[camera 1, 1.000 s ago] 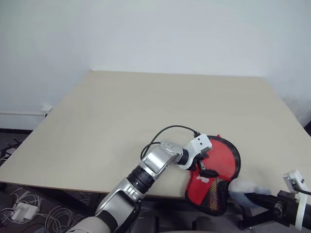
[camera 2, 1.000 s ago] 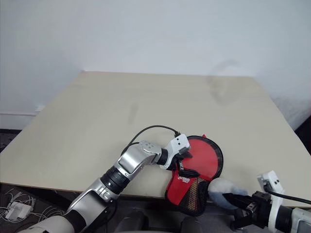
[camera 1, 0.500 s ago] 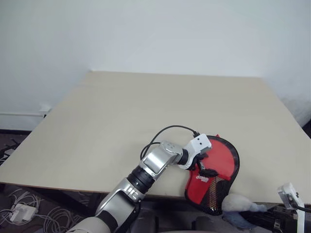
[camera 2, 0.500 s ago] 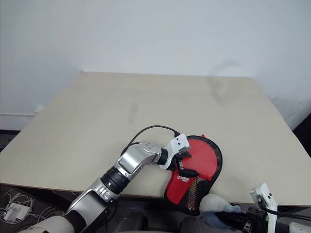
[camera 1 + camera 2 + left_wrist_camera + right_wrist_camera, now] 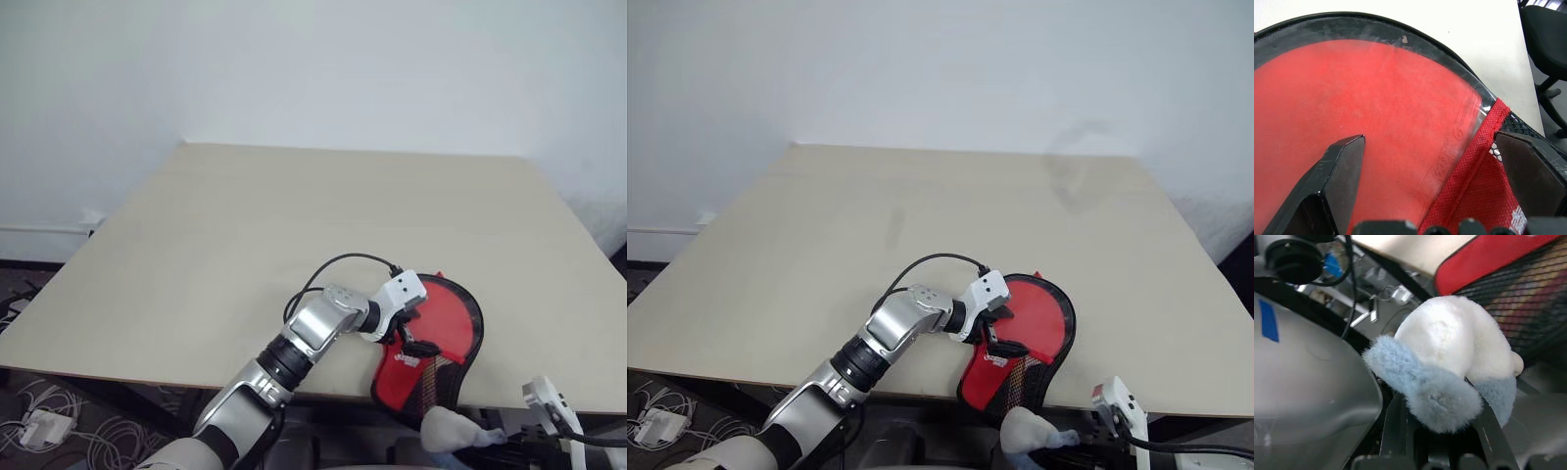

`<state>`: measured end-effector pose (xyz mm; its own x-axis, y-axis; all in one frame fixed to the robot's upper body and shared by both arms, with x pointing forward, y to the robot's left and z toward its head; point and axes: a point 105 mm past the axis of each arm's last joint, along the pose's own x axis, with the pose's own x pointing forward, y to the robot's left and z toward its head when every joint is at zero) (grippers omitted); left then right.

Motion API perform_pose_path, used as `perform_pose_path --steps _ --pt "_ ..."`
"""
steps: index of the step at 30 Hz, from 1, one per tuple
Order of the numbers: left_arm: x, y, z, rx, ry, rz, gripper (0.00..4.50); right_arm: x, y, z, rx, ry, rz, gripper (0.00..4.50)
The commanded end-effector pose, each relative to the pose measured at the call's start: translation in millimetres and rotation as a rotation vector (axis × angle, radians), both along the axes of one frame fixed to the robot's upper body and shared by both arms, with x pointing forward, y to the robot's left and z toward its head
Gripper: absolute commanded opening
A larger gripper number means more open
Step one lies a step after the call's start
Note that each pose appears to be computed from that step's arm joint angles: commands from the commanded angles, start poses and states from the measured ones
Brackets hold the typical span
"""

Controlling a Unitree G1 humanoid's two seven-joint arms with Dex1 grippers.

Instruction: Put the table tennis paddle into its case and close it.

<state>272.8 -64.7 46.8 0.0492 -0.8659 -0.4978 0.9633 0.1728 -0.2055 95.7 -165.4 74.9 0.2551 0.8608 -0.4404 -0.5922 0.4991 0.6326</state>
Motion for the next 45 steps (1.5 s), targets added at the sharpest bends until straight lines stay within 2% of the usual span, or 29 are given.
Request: perform_pose_path --steps 1,3,9,14,15,16,20,24,29,32,36,40,43,45 --pt "-13 20 -44 0.151 0.146 0.038 4.5 3 -1 -10 -0.033 -0.009 0.051 0.05" --pt "-12 20 -44 0.151 0.145 0.04 4.5 4 -4 -13 -0.043 -0.018 0.063 0.05" --pt "-10 21 -44 0.151 0.147 0.048 4.5 17 -18 -12 -0.007 -0.048 0.04 2.13" --pt "-8 20 -43 0.15 0.14 0.047 4.5 39 -37 -9 -0.031 -0.135 0.01 3.93" --pt "-8 19 -43 0.15 0.139 0.047 4.5 43 -34 -1 -0.03 -0.162 0.011 4.31" --pt "-8 19 -43 0.15 0.137 0.046 4.5 45 -30 8 -0.033 -0.191 0.019 4.43" --pt "-6 18 -42 0.149 0.132 0.042 4.5 53 -23 28 -0.011 -0.261 0.003 4.43" --pt "-5 18 -41 0.149 0.131 0.041 4.5 73 -22 43 0.008 -0.329 -0.051 4.43" --pt "2 16 -34 0.093 0.141 0.078 4.5 119 -33 49 -0.003 -0.407 -0.239 4.43" --pt "12 14 -21 0.002 0.133 0.115 4.5 149 -45 56 -0.006 -0.465 -0.373 4.43" --pt "24 18 2 -0.117 0.14 0.136 4.5 177 -56 65 0.006 -0.508 -0.496 4.43" --pt "34 35 29 -0.221 0.163 0.143 4.5 196 -59 58 -0.02 -0.514 -0.569 4.43" --pt "46 55 50 -0.296 0.209 0.2 4.5 207 -60 41 -0.05 -0.455 -0.614 4.43" --pt "47 71 54 -0.286 0.184 0.2 4.5 211 -59 30 -0.085 -0.426 -0.617 4.43"
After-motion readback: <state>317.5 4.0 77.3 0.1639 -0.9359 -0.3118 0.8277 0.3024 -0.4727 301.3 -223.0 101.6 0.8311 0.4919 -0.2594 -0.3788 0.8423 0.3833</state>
